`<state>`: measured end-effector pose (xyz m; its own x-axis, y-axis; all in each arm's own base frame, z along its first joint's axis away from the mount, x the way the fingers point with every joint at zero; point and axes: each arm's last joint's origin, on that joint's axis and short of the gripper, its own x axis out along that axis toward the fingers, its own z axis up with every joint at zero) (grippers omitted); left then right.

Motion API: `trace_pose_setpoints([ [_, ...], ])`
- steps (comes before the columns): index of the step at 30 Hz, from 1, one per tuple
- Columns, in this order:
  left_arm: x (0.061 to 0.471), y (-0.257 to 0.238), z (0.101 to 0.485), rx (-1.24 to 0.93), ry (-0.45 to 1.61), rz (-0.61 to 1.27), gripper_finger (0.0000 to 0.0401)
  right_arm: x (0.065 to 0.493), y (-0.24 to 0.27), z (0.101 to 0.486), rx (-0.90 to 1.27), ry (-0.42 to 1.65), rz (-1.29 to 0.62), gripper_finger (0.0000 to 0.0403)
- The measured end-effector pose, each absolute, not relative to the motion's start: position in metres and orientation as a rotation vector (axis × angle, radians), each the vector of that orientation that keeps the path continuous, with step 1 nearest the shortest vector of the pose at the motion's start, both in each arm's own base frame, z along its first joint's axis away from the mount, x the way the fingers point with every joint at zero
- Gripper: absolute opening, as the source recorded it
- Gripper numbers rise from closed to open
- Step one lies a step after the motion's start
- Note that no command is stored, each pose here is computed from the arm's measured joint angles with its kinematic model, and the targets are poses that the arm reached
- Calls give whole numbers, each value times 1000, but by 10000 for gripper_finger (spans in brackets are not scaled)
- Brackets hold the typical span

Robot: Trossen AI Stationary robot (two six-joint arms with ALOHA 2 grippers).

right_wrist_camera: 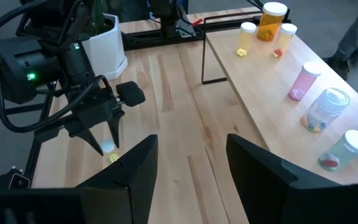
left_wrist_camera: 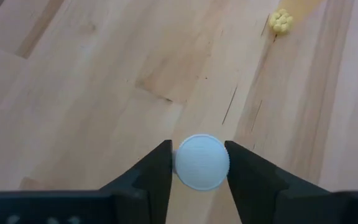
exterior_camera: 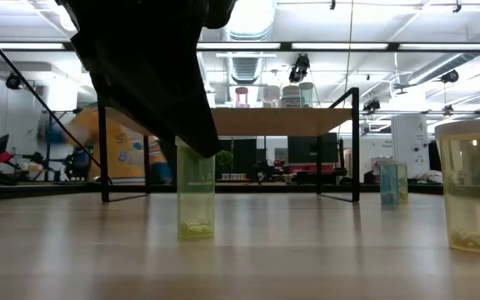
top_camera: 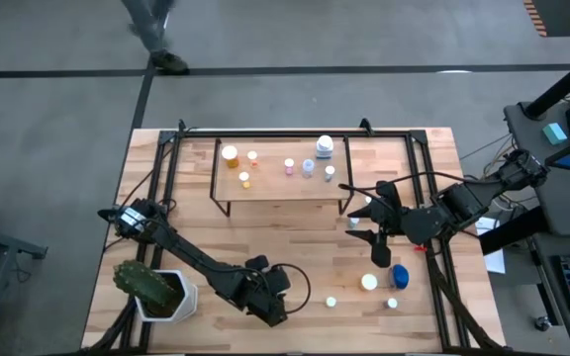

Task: Pick and place medicine bottles onto shelf by color
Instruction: Put the yellow pill bottle on the shelf

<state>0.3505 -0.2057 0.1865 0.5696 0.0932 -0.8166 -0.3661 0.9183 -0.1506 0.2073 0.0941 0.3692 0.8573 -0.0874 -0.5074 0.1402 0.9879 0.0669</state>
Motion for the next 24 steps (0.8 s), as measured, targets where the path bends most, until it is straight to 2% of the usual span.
trace_pose_setpoints([
  [4, 350, -205, 188, -338, 927, 280, 99, 207, 94, 369, 104, 526, -119, 180],
  [11, 348, -189, 222, -386, 937, 318, 100, 207, 94, 369, 105, 525, -119, 180],
  [16, 335, -141, 275, -434, 923, 407, 100, 208, 94, 369, 104, 525, -118, 180],
  [24, 275, -35, 352, -528, 809, 686, 100, 209, 95, 371, 115, 505, -115, 180],
])
